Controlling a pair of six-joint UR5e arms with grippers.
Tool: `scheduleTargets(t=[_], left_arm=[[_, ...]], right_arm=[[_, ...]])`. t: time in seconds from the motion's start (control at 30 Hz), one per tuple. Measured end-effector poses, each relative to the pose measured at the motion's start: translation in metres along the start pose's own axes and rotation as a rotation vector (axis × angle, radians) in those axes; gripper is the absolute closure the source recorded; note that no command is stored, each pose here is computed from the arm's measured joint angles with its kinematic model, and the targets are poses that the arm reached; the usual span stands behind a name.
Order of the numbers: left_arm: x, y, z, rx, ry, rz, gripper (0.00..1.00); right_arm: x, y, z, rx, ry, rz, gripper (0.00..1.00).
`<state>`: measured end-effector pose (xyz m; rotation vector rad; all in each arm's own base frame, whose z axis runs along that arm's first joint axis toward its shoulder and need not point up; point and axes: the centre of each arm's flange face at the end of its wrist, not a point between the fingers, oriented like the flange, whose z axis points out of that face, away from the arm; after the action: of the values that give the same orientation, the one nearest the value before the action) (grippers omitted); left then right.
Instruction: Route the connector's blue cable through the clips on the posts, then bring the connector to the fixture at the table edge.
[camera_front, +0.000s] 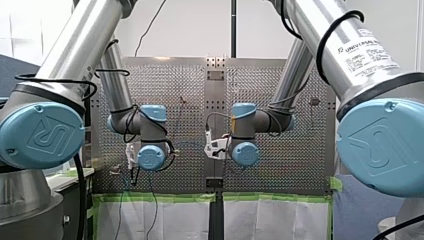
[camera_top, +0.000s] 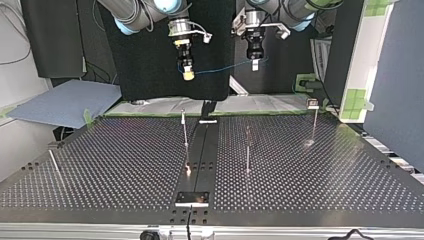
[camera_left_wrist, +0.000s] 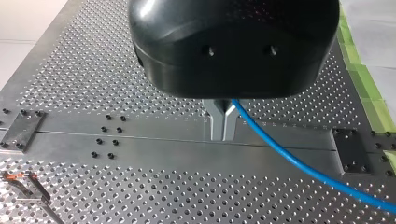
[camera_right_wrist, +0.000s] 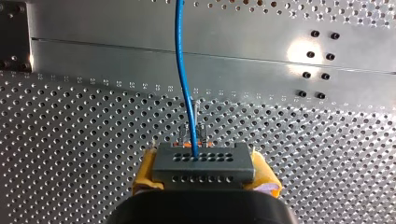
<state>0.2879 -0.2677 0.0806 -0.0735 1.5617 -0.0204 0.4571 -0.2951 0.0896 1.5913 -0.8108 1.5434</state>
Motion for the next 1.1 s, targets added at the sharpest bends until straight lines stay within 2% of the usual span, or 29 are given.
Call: scheduleTargets(t=[0.1,0.23,0.4,0.63,0.73,1.0,1.1], left_arm=[[0.000,0.000,-0.001,0.000,0.001,0.001,1.00],[0.008,0.002,-0.010,0.004,0.014,0.022,1.00],[0.025,0.012,-0.027,0.005,0.045,0.050,1.00],[0.048,0.030,-0.052,0.003,0.095,0.084,1.00],[0.057,0.038,-0.063,0.002,0.114,0.098,1.00],[0.073,0.044,-0.071,0.003,0.126,0.104,1.00],[0.072,0.037,-0.068,0.012,0.114,0.081,1.00]], right_arm=[[0.000,0.000,0.000,0.000,0.000,0.000,1.00],[-0.008,0.006,0.003,-0.008,-0.025,-0.015,1.00],[-0.035,0.010,-0.002,-0.008,-0.105,-0.040,1.00],[-0.071,0.010,-0.017,0.003,-0.225,-0.071,1.00],[-0.078,0.011,-0.021,0.006,-0.254,-0.078,1.00],[-0.081,0.011,-0.022,0.007,-0.266,-0.081,1.00],[-0.073,0.013,-0.014,-0.001,-0.255,-0.071,1.00]])
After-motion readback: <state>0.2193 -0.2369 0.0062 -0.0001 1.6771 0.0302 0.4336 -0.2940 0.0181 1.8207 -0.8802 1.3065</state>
